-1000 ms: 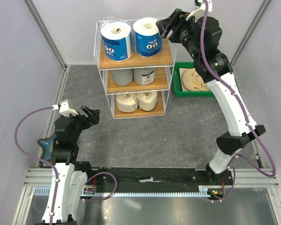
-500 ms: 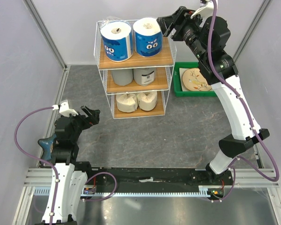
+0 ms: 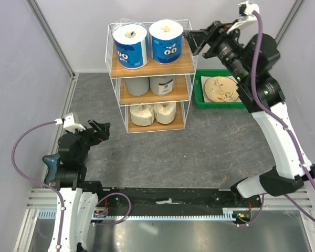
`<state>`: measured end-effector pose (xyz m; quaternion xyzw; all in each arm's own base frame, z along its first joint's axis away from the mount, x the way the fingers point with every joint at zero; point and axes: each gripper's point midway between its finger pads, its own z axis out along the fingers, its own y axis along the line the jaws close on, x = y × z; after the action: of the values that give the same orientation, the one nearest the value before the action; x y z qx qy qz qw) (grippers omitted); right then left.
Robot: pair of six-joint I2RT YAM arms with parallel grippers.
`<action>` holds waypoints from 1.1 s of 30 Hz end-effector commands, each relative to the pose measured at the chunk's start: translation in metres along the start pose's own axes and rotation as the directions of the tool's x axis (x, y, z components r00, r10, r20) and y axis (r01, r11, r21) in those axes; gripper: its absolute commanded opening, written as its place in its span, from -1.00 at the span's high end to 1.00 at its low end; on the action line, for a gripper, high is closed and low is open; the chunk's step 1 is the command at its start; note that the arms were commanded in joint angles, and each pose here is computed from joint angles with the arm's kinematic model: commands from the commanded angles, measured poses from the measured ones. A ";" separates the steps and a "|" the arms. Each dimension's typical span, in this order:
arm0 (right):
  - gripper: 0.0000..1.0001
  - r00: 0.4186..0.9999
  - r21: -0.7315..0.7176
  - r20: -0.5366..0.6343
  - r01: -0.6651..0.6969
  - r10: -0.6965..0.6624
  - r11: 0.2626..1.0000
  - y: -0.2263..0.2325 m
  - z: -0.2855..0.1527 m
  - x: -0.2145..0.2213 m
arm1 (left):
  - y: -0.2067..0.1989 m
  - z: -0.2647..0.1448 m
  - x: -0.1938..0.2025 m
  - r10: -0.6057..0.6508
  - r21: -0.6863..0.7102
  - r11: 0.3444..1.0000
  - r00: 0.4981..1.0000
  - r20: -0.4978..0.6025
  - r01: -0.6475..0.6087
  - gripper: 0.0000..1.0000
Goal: Place and organize the paper towels onto the shelf
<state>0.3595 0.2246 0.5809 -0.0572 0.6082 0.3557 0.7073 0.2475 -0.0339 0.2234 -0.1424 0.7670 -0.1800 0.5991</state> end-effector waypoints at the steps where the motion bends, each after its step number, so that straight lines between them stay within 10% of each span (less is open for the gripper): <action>1: -0.53 0.993 0.025 0.105 0.059 -0.061 0.998 0.006 -0.041 -0.040 | -0.019 -0.023 -0.044 -0.021 0.028 0.999 0.991 0.129 0.018 -0.81; 17: -0.64 0.999 0.174 -0.036 0.038 -0.032 0.984 -0.029 -0.128 0.017 | -0.107 -0.074 -0.212 -0.089 0.171 0.985 0.916 0.390 0.023 -0.82; 33: -0.67 0.994 0.209 -0.105 0.030 -0.007 0.977 -0.042 -0.158 0.052 | -0.165 -0.009 -0.291 0.033 0.245 0.958 0.909 0.415 -0.147 -0.83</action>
<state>0.2571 0.1396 0.4803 -0.0146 0.6778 0.2812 0.6792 0.3049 -0.0398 0.5272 -0.1117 0.6155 -0.2325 0.7448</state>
